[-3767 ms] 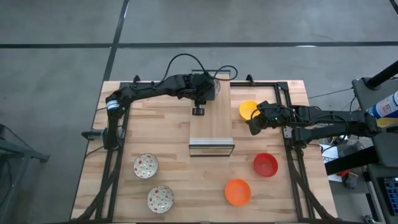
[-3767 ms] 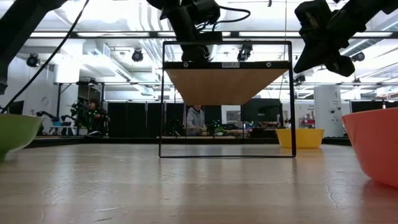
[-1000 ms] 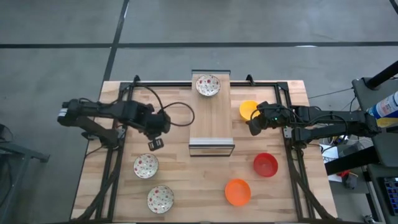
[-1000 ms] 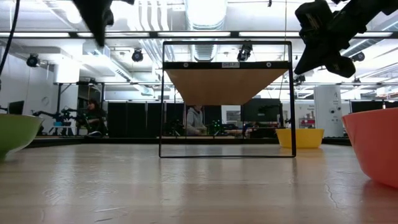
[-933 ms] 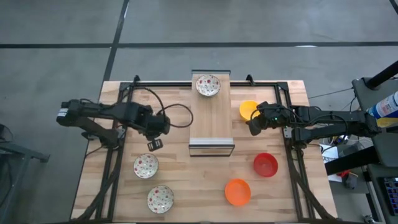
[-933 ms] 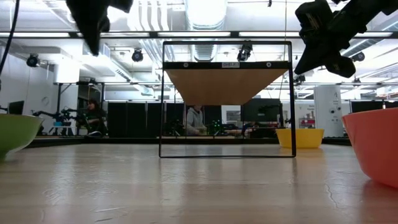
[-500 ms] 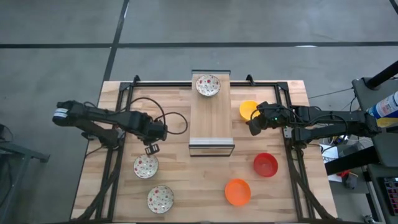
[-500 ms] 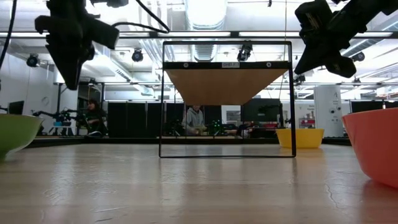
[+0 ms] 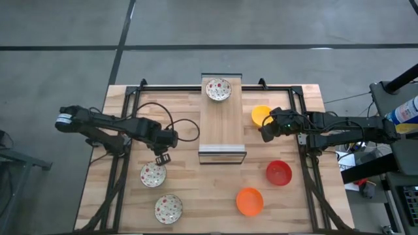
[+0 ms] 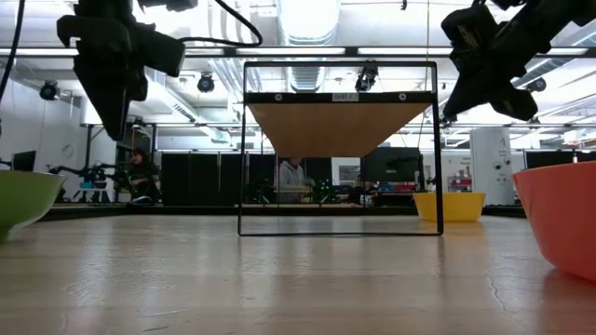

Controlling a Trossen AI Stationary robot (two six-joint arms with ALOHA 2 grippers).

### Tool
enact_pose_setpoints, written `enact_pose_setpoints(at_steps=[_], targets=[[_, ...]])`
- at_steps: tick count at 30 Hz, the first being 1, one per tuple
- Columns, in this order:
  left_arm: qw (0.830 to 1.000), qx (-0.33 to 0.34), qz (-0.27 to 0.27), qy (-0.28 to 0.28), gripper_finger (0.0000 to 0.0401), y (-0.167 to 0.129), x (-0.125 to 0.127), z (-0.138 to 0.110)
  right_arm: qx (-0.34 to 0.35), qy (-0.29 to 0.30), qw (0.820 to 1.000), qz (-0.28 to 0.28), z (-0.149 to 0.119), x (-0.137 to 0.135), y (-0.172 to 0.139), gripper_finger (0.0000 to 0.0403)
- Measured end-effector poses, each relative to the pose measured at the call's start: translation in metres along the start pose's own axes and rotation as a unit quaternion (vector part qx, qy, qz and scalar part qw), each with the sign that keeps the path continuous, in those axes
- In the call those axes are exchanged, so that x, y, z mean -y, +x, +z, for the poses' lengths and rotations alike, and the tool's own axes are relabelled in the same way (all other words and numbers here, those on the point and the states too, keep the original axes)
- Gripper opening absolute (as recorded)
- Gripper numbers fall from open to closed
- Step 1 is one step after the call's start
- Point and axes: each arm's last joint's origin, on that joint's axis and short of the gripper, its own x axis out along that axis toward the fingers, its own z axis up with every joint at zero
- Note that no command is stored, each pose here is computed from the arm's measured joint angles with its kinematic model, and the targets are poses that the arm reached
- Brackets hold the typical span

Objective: Pick & Place Mini bowls
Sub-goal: Stack the top white patterned bowl on top of the white patterned bowl on the shelf

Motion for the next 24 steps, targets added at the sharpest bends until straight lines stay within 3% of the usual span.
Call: enact_pose_setpoints(at_steps=[13,19,24], targets=[[0.999,0.0,-0.028,-0.015,0.0053,0.0,0.003,0.002,-0.003,0.002,1.0,0.005,0.0,-0.001,0.0,0.0009],[0.998,-0.008,-0.064,-0.001,0.0053,0.013,0.004,-0.001,-0.003,0.001,1.0,0.005,0.0,-0.001,0.0,0.0009],[0.997,-0.037,-0.065,-0.004,0.0053,0.025,0.002,-0.009,-0.003,0.0,1.0,0.006,-0.001,-0.001,0.0,0.0009]])
